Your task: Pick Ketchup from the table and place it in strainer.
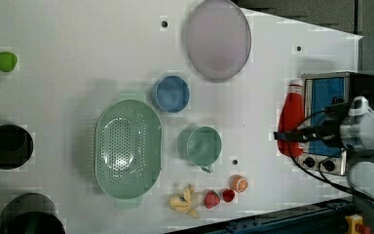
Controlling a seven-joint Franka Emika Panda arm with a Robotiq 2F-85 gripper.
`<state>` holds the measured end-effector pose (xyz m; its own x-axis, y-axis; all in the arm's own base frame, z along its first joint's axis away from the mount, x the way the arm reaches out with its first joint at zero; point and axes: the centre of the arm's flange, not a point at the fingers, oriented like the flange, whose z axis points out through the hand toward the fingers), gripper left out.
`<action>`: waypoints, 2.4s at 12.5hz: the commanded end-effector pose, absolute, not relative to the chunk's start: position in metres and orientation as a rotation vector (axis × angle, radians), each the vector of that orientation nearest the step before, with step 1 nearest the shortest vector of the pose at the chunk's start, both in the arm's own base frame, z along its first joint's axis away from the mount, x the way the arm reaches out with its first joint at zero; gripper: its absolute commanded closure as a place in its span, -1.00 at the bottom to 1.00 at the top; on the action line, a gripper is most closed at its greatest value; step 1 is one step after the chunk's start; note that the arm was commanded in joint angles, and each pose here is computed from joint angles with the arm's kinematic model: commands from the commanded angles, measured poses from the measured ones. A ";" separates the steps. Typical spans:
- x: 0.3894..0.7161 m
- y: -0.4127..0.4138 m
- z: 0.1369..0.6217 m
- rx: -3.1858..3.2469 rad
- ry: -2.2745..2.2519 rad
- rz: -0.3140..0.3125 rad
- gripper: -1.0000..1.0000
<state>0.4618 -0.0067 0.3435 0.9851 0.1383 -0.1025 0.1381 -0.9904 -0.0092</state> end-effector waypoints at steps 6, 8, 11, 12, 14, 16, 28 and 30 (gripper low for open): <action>0.465 0.127 0.463 -3.192 -0.265 0.120 -0.26; 0.458 0.161 0.461 -3.201 -0.158 0.106 -0.26; 0.448 0.221 0.448 -3.202 -0.087 0.032 -0.26; 0.446 0.243 0.440 -3.186 -0.099 -0.005 -0.26; 0.441 0.281 0.420 -3.145 -0.040 -0.040 -0.26; 0.435 0.313 0.394 -3.098 0.083 -0.017 -0.26; 0.406 0.397 0.238 -2.870 0.154 0.172 -0.51; 0.408 0.398 0.235 -2.868 0.149 0.162 -0.95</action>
<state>0.3983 0.3918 0.2145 0.9830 -0.0499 -0.1765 -0.0919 -0.9669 -0.2381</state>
